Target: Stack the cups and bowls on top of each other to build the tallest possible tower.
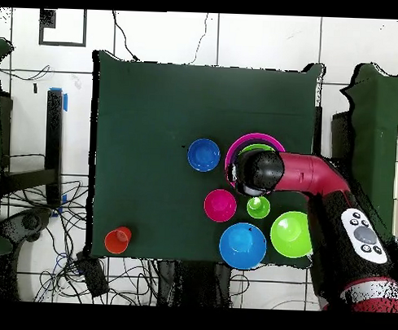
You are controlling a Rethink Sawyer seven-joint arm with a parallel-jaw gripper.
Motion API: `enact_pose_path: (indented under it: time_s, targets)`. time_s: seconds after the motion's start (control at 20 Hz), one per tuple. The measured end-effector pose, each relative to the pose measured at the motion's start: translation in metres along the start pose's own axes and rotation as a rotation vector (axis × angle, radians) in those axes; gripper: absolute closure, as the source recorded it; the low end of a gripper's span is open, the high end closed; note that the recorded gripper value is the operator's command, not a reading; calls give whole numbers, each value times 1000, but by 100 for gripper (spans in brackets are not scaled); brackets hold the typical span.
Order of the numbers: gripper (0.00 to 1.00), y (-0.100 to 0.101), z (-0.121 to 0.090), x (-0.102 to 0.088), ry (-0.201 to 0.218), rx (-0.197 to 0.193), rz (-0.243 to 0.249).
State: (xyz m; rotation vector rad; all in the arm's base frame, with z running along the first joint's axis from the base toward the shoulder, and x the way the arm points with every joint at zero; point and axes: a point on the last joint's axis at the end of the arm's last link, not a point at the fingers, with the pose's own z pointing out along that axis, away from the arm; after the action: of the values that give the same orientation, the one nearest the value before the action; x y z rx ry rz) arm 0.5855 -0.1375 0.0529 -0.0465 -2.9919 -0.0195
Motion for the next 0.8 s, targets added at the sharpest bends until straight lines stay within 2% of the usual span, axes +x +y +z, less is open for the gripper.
enact_pose_path:
  time_s: [0.15, 0.8]
  targets:
    - [100, -2, 7, -11, -13, -11, -4]
    - [100, -16, 30, -33, -28, -43, -3]
